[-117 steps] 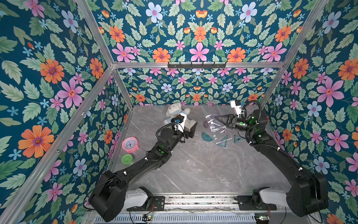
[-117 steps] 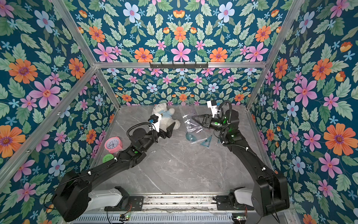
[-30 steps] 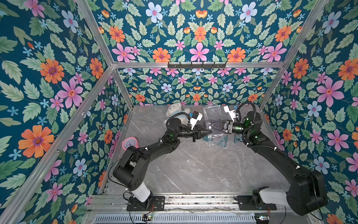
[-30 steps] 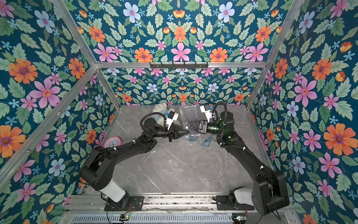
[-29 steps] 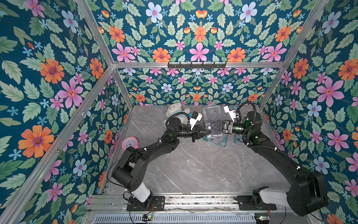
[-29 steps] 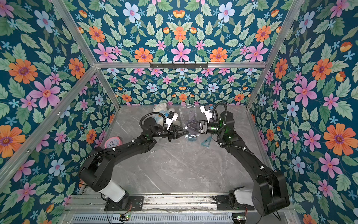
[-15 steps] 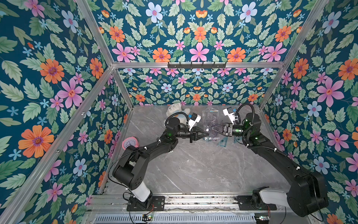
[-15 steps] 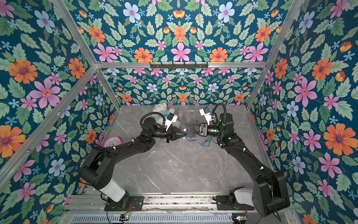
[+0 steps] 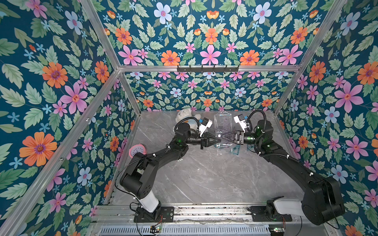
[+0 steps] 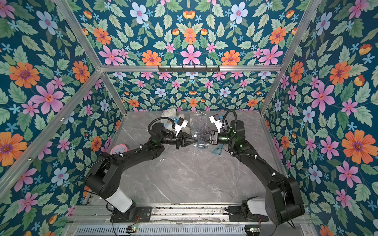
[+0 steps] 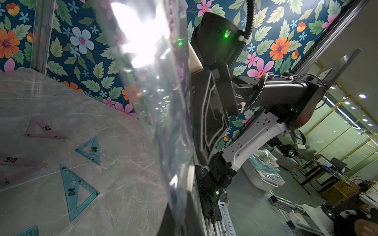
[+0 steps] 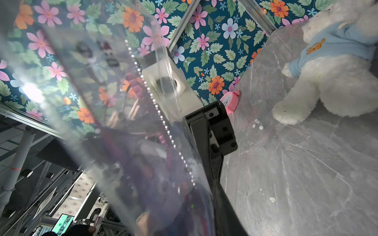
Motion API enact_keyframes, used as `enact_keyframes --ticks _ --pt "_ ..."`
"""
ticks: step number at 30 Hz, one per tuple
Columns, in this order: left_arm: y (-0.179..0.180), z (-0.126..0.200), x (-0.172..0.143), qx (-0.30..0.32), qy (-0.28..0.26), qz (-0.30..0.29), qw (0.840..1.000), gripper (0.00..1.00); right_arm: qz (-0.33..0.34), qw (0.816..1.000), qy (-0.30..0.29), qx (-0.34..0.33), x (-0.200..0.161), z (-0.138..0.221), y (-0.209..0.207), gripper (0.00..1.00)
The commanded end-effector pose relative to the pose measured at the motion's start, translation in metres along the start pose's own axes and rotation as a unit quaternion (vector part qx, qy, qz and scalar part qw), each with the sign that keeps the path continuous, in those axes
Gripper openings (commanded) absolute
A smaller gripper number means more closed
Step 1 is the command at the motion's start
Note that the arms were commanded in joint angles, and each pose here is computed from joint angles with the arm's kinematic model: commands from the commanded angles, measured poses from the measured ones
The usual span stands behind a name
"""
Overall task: Open the ruler set and take out the ruler
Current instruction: Pick up the ruler set bag from the center of the board.
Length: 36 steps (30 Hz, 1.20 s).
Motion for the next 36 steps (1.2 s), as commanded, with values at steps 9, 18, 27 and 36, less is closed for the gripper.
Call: enact_keyframes --ticks 9,18,27,36 --pt "0.004 -0.003 0.011 0.011 -0.023 -0.006 1.0 0.0 0.011 0.999 0.018 0.034 -0.001 -0.002 0.009 0.07" --pt "0.021 0.003 0.009 0.057 -0.032 0.004 0.998 0.38 0.02 1.0 0.005 0.021 0.007 -0.001 0.014 0.04" --pt "0.031 0.055 0.046 0.204 -0.11 -0.048 0.972 0.65 0.045 0.994 -0.01 -0.1 0.027 0.005 0.014 0.06" --pt "0.034 0.078 0.1 0.388 -0.113 -0.063 0.912 0.74 0.014 0.971 -0.039 -0.235 0.055 0.019 0.014 0.06"
Point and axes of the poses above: each gripper's point midway between its finger pads, its own z axis back along the fingers, its own y axis along the line the jaws close on, x = y × z, the point moved 6 cm from there along z, back along the fingers, and after that the axes turned 1 degree about z, right-handed, at the moved point
